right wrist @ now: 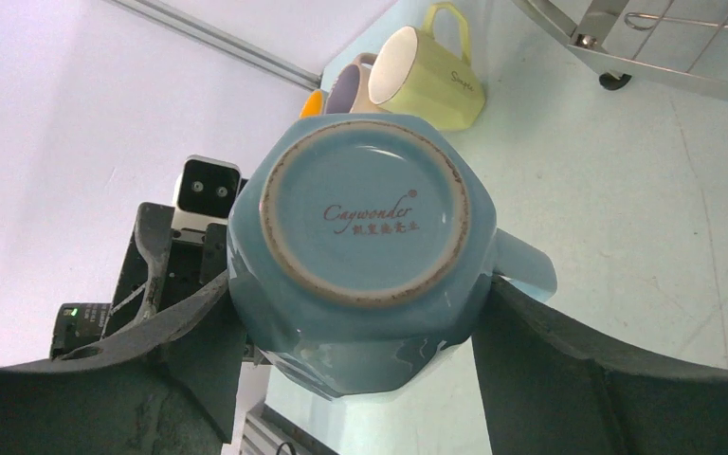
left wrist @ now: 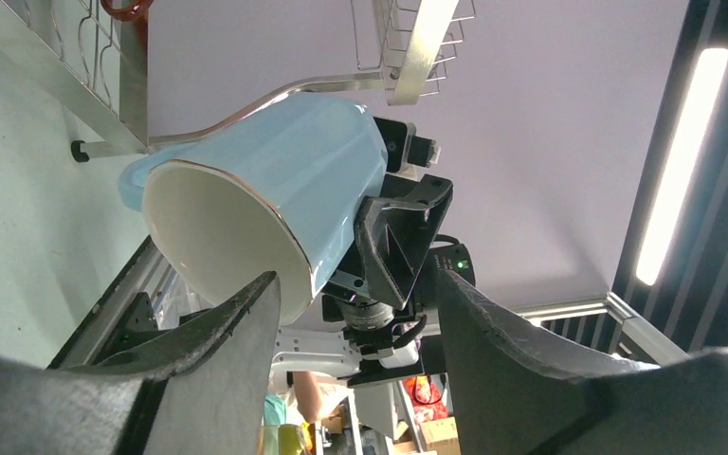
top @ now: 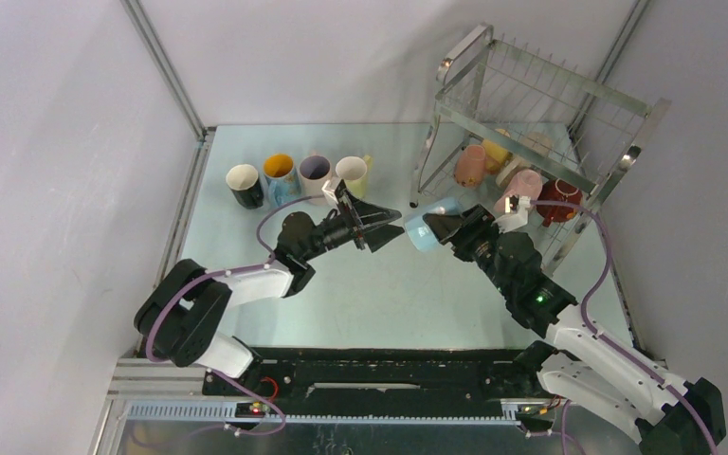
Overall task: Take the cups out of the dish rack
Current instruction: Place the cup at the center of the board.
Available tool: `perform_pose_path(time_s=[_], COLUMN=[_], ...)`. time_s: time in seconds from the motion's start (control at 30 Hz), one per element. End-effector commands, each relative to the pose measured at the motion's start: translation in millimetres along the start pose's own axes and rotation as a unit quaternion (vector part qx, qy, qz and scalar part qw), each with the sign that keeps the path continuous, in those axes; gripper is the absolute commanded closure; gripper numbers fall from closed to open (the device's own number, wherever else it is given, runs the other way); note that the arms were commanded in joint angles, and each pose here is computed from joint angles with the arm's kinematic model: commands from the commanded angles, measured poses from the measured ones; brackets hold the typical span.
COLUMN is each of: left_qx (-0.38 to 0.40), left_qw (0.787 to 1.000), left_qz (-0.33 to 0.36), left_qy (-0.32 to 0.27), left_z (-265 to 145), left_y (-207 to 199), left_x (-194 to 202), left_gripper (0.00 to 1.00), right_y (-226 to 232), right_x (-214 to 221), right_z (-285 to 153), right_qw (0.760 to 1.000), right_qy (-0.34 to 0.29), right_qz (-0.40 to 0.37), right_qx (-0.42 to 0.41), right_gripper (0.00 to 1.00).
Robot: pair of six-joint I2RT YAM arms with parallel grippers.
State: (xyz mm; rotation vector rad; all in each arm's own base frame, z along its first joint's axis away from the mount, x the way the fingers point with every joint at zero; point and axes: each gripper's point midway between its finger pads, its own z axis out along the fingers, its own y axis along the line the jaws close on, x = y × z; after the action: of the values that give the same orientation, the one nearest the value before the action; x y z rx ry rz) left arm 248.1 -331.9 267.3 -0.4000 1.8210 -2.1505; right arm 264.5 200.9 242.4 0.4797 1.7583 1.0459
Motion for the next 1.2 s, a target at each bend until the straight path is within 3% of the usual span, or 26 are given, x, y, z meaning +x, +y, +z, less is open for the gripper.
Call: perform_pose_path(time_s=[0.0, 0.77, 1.03, 1.17], left_qx=[0.018, 0.097, 0.106, 0.106], left_qw=[1.0, 0.994, 0.994, 0.993], left_qz=[0.002, 0.004, 0.005, 0.007], left_qy=[0.016, 0.039, 0.039, 0.04], left_z=[0, 8, 8, 9], left_y=[-8, -64, -70, -71], left_x=[8, 21, 22, 22], left_gripper=[0.37, 0.6, 0.78, 0.93], right_y=[63, 88, 89, 92], right_x=[-32, -18, -18, -14], right_z=[-7, -10, -13, -14], right_qw=[0.993, 0.983, 0.982, 0.981], right_qy=[-0.041, -0.005, -0.01, -0.008], right_qz=[0.051, 0.118, 0.132, 0.135], right_qx=[-0.101, -0.142, -0.134, -0.138], right_gripper=[0.86, 0.89, 0.9, 0.9])
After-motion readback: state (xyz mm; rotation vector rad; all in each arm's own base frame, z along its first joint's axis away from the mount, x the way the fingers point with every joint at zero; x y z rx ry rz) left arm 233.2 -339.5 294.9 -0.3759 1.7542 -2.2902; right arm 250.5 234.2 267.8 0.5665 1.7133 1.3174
